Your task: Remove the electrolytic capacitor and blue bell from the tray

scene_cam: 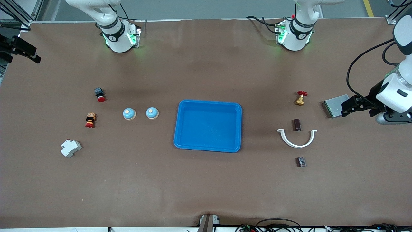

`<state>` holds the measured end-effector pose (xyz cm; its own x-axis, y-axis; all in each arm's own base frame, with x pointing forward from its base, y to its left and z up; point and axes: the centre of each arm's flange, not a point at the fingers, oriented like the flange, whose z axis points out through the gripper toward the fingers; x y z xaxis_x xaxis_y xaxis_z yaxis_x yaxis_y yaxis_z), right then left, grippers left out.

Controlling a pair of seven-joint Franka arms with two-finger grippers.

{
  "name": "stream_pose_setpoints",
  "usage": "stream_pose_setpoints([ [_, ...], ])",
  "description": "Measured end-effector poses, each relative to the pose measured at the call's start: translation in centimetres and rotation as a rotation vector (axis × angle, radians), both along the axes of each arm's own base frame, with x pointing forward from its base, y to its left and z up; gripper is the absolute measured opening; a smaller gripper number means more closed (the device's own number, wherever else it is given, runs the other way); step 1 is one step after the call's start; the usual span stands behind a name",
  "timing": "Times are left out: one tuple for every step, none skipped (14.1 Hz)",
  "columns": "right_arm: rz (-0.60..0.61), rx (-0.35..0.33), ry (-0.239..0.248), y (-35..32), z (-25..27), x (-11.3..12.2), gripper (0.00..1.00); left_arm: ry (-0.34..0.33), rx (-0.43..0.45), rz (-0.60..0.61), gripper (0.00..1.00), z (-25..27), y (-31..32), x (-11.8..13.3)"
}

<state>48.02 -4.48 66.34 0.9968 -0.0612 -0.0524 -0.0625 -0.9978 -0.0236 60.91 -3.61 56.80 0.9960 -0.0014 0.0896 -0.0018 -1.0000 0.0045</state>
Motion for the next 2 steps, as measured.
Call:
stream_pose_setpoints([
  [-0.001,0.0,-0.006,-0.03,0.05,0.06,1.0,0.0,0.0,-0.001,1.0,0.0,-0.01,0.0],
  [-0.002,-0.001,-0.012,-0.06,0.1,0.12,1.0,0.0,0.0,-0.001,1.0,-0.01,-0.03,0.0],
])
